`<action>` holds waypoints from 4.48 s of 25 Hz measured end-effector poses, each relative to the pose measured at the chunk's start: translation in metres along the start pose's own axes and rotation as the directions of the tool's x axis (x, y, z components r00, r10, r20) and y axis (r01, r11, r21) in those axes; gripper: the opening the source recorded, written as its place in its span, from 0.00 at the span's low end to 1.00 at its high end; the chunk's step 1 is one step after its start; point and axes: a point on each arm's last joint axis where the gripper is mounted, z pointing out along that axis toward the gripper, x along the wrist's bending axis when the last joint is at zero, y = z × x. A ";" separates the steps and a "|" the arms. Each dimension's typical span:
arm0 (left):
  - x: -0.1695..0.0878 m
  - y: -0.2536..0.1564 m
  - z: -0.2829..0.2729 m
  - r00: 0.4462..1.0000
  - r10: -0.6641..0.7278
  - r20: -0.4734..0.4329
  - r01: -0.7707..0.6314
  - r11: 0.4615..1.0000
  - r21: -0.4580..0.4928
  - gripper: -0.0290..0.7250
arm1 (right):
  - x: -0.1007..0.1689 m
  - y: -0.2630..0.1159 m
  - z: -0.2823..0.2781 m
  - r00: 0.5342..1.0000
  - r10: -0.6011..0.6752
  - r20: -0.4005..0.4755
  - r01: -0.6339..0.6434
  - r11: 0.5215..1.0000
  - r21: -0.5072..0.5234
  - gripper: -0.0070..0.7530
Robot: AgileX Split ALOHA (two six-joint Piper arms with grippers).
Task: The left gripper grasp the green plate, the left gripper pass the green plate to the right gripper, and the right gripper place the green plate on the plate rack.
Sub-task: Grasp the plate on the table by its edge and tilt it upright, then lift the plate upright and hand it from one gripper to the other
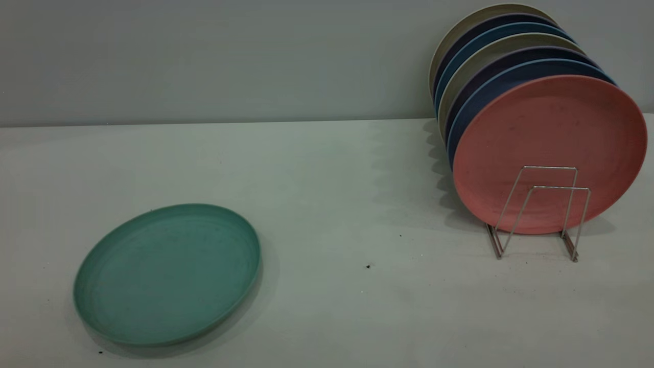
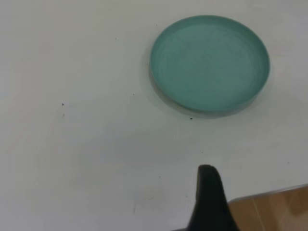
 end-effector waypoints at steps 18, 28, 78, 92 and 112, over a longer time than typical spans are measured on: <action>0.014 0.097 0.094 0.983 -0.180 0.047 0.170 0.973 0.157 0.76 | 0.006 0.039 0.024 0.992 -0.007 -0.128 0.006 1.000 -0.014 0.51; 0.003 0.127 0.199 0.910 -0.302 0.284 0.208 0.925 0.317 0.76 | 0.020 0.077 0.089 0.936 0.008 -0.353 0.013 0.998 0.060 0.51; 0.075 -0.010 0.371 0.695 -0.716 0.067 0.565 0.602 0.564 0.75 | 0.031 0.069 0.225 0.851 0.152 -0.502 -0.028 0.969 0.246 0.51; 0.067 -0.027 0.389 0.606 -0.788 0.105 0.599 0.540 0.592 0.13 | 0.031 0.069 0.225 0.855 0.148 -0.498 -0.025 0.969 0.244 0.51; 0.037 0.063 0.354 0.794 -0.491 0.358 0.357 0.854 0.380 0.06 | 0.063 0.062 0.247 0.702 0.304 -0.645 -0.135 0.945 0.298 0.51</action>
